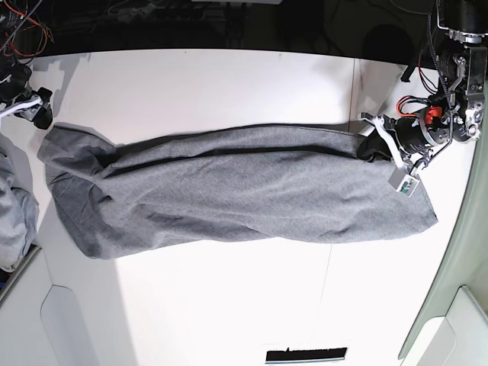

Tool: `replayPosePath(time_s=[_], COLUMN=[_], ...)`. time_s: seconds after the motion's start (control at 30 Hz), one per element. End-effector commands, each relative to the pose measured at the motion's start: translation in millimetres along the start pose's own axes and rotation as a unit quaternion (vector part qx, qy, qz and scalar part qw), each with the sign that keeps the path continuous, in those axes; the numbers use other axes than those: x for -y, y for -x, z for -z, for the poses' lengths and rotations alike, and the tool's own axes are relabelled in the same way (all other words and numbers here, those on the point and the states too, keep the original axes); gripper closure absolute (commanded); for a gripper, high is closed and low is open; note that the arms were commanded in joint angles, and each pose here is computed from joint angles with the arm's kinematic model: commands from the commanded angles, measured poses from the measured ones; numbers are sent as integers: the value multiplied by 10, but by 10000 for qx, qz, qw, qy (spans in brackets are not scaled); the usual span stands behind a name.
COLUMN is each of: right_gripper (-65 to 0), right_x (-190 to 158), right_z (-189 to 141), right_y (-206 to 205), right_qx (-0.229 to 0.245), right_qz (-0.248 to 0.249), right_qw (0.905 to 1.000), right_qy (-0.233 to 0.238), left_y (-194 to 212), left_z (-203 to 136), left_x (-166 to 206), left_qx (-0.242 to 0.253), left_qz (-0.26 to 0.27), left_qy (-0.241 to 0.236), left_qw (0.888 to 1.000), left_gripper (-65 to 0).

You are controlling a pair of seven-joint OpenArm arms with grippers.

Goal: Layout the t-shirt on the table in an organized manner, then fold the t-shirt properly
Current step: 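Lower the stretched t-shirt onto the table and regrip its ends, then lift the t-shirt with both grippers and swing it flat onto the table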

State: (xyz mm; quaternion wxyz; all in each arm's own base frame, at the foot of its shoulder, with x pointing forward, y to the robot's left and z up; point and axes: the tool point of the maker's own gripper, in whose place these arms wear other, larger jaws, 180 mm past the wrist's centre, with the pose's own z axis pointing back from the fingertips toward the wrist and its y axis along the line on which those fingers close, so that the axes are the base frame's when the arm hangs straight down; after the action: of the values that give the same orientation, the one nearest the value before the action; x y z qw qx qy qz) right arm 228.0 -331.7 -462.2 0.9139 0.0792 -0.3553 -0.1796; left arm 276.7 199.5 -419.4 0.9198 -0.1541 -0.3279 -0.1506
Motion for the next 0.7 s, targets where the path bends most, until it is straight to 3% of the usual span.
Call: replayPosePath(time_s=[0.0,0.2,0.27,0.33,0.43,0.47,0.67], right_gripper=[-401,-399,-397,-309,-34,0,0], right_x=[-26,-359,-484,-577,-667,-695,-857], right_z=[37,265,311,333,321,312,161], right_y=[-84,-129,-40,45,62,38,-373], right_qx=[9,-115,-359,-569,-628,-589,-63], right_qz=[-71,-197,-323,-468,-617,-657,-930], right_qw=[10000,9988,9972,9951,9926,9920,9890], right_qy=[-58,-429,-564,-655,-834,-906,-1152], left_y=[-126,-100,-101,-101,-98,-94,-92], left_z=[-48,-49,-48,-49,-50,-51,-84], left_x=[-38,-32,-31,-33,-35,-37,-97], left_qx=[173,152,153,151,144,130,62], left_qz=[60,48,48,50,53,55,110], left_qy=[-24,-18,-17,-19,-21,-24,-85], left_qw=[9998,9999,9999,9999,9999,9999,9999], left_gripper=[0,0,0,0,0,0,0])
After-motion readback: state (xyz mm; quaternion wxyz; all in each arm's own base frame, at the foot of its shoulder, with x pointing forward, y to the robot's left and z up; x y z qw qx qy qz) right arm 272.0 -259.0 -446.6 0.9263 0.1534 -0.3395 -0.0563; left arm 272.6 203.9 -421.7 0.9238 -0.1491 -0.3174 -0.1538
